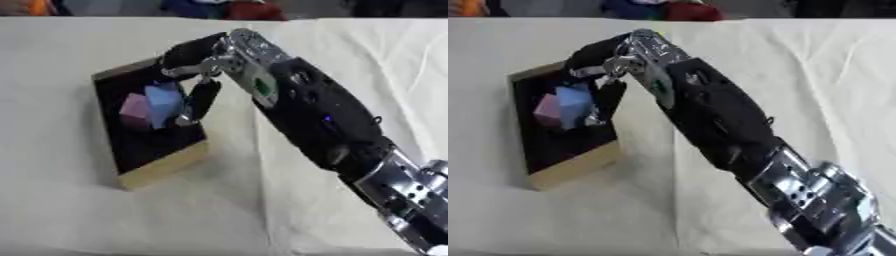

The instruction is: Pick up objects on the table and place them in the box.

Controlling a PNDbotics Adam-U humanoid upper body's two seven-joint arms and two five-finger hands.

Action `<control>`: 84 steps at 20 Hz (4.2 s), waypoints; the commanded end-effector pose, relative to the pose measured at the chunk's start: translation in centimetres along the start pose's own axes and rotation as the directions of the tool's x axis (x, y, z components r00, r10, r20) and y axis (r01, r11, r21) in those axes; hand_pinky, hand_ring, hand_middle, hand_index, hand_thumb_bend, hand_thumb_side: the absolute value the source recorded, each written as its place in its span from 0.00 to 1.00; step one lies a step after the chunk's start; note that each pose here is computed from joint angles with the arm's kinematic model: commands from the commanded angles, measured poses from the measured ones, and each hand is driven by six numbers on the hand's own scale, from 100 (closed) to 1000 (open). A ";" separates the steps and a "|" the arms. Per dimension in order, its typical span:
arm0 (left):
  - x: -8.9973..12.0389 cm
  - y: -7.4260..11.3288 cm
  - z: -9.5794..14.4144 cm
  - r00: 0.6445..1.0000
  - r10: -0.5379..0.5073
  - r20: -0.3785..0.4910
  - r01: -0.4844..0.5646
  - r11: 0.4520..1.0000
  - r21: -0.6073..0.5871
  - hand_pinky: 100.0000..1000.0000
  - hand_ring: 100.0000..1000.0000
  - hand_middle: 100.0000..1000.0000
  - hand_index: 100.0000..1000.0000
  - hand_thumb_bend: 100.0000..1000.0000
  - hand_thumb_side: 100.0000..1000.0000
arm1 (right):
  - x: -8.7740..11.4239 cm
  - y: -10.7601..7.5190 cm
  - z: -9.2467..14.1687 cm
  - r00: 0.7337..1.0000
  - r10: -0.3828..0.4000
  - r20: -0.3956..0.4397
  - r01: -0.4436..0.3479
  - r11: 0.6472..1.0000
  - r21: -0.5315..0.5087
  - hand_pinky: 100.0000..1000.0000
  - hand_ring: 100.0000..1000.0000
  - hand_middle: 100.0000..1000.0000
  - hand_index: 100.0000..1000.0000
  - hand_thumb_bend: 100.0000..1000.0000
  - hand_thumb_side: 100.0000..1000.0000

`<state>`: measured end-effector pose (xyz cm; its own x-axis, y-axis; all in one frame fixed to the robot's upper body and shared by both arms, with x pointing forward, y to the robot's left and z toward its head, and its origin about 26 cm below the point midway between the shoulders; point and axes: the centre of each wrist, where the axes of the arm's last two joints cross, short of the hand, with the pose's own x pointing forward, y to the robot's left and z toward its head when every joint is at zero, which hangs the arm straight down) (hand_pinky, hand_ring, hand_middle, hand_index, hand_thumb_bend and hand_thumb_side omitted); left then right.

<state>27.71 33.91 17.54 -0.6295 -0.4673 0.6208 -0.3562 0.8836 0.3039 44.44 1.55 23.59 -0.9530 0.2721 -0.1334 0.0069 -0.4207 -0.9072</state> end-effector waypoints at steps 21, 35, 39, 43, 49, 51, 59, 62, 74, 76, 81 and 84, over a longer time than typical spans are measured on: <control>0.6 0.4 -0.6 0.999 -0.016 0.031 0.016 1.000 -0.010 0.57 0.62 0.74 0.80 0.00 0.68 | -0.9 -2.3 2.9 0.985 0.152 0.080 -0.157 0.986 0.062 0.81 0.90 0.75 0.85 0.35 0.56; 0.6 0.5 -0.5 0.999 -0.022 0.031 0.022 1.000 -0.009 0.57 0.62 0.74 0.80 0.00 0.67 | -4.9 -2.4 9.7 0.954 0.032 -0.297 -0.091 0.978 -0.186 0.82 0.90 0.75 0.85 0.32 0.50; 0.6 0.5 -0.5 0.999 -0.022 0.030 0.022 1.000 -0.009 0.57 0.62 0.74 0.80 0.00 0.67 | -6.1 -1.4 9.9 0.940 0.022 -0.340 -0.091 0.978 -0.187 0.82 0.90 0.75 0.85 0.35 0.52; 0.6 0.4 -0.5 0.999 -0.020 0.030 0.020 1.000 -0.009 0.56 0.62 0.74 0.80 0.00 0.68 | -6.8 -0.7 9.8 0.924 0.004 -0.382 -0.085 0.977 -0.196 0.83 0.90 0.75 0.85 0.35 0.51; 0.6 0.3 -0.4 0.999 -0.017 0.030 0.018 1.000 -0.010 0.56 0.62 0.75 0.80 0.00 0.67 | -7.4 0.4 9.1 0.902 -0.047 -0.428 -0.053 0.974 -0.220 0.83 0.89 0.74 0.87 0.38 0.39; 0.6 0.3 -0.4 0.999 -0.017 0.030 0.017 1.000 -0.010 0.56 0.62 0.75 0.80 0.00 0.67 | -7.5 0.6 9.0 0.901 -0.055 -0.431 -0.046 0.974 -0.221 0.83 0.89 0.74 0.87 0.38 0.39; 0.6 0.1 -0.5 0.999 -0.012 0.036 0.012 1.000 -0.014 0.56 0.62 0.75 0.80 0.00 0.67 | -7.4 0.3 8.0 0.881 -0.100 -0.462 -0.026 0.966 -0.259 0.83 0.88 0.73 0.88 0.25 0.27; 0.6 0.0 -0.6 0.999 -0.011 0.039 0.012 1.000 -0.015 0.56 0.62 0.75 0.80 0.00 0.67 | -7.3 0.1 7.7 0.871 -0.103 -0.481 -0.037 0.961 -0.274 0.83 0.88 0.73 0.88 0.24 0.26; 0.8 -0.1 -0.9 0.998 -0.010 0.054 0.011 1.000 -0.022 0.56 0.62 0.75 0.80 0.00 0.68 | -7.6 -2.4 8.9 0.812 -0.085 -0.577 -0.124 0.941 -0.314 0.84 0.89 0.74 0.88 0.28 0.28; 0.8 -0.1 -0.9 0.998 -0.010 0.055 0.012 1.000 -0.023 0.56 0.62 0.75 0.80 0.00 0.68 | -7.7 -2.7 9.1 0.797 -0.080 -0.599 -0.139 0.940 -0.310 0.84 0.89 0.74 0.88 0.28 0.28; 0.9 -0.1 -1.0 0.998 -0.011 0.059 0.012 1.000 -0.025 0.56 0.62 0.75 0.80 0.00 0.68 | -8.4 -2.9 9.6 0.757 -0.090 -0.647 -0.140 0.945 -0.295 0.84 0.90 0.76 0.89 0.27 0.29; 0.9 -0.1 -1.0 0.998 -0.012 0.059 0.014 1.000 -0.025 0.56 0.62 0.75 0.80 0.00 0.68 | -8.9 -2.6 9.9 0.747 -0.102 -0.657 -0.116 0.953 -0.280 0.84 0.90 0.76 0.89 0.28 0.30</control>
<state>28.06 33.42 17.94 -0.6488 -0.4676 0.6003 -0.3423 0.8839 0.3186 49.87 -7.81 29.36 -0.5359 0.8062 -0.2509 0.1721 -0.1867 -0.9672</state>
